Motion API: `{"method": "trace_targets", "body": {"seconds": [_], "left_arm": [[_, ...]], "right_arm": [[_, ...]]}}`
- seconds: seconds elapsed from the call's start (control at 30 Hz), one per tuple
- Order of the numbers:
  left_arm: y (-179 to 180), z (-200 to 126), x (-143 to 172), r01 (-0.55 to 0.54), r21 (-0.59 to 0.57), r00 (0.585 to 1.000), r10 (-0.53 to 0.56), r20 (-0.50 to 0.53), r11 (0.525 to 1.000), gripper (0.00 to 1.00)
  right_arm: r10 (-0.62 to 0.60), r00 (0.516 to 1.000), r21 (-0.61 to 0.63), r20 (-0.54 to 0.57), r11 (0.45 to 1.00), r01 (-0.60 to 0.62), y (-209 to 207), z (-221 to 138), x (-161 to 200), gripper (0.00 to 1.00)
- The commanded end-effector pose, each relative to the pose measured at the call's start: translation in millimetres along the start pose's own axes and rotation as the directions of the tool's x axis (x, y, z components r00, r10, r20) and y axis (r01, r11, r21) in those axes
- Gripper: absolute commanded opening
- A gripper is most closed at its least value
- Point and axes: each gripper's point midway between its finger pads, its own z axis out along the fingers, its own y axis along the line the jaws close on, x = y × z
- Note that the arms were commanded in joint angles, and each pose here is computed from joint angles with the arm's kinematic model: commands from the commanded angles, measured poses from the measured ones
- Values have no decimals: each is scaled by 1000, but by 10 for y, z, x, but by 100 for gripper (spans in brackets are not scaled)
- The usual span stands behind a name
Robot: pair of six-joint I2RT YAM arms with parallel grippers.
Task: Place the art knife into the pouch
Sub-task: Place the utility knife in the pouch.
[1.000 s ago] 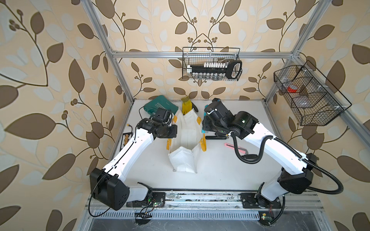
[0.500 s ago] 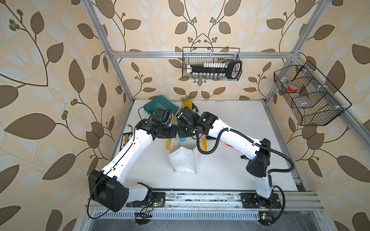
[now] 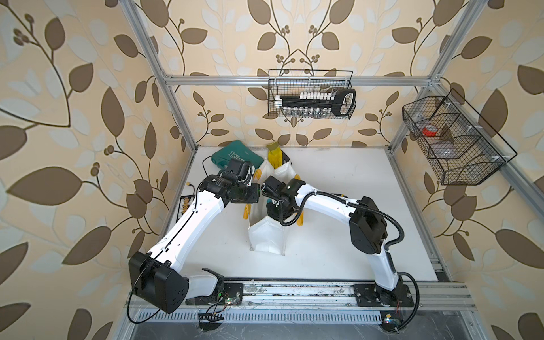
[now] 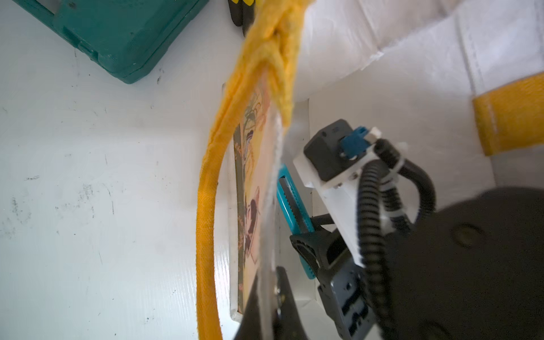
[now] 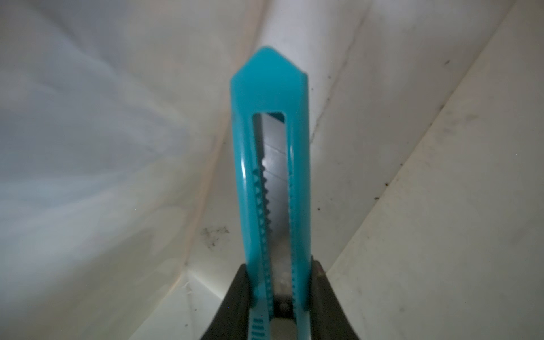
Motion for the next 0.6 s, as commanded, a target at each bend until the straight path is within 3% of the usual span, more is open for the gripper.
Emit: {"method": "trace_targets", "body": {"seconds": [0.0,0.37,0.57], "left_arm": [[-76,-249,-154,-44,7,996,43,82,999,0],[118,-319,-239,-5,-28,996,7,91,1000,0],[31,-215,-203,-5,51,996,1,86,999,0]], "right_arm": [[8,998,36,-66,999,-5,-171,241,100,16],[16,989,155,-146,988,7,-861,255,267,18],[-34,989,129,-147,990,53,-801,105,231,32]]}}
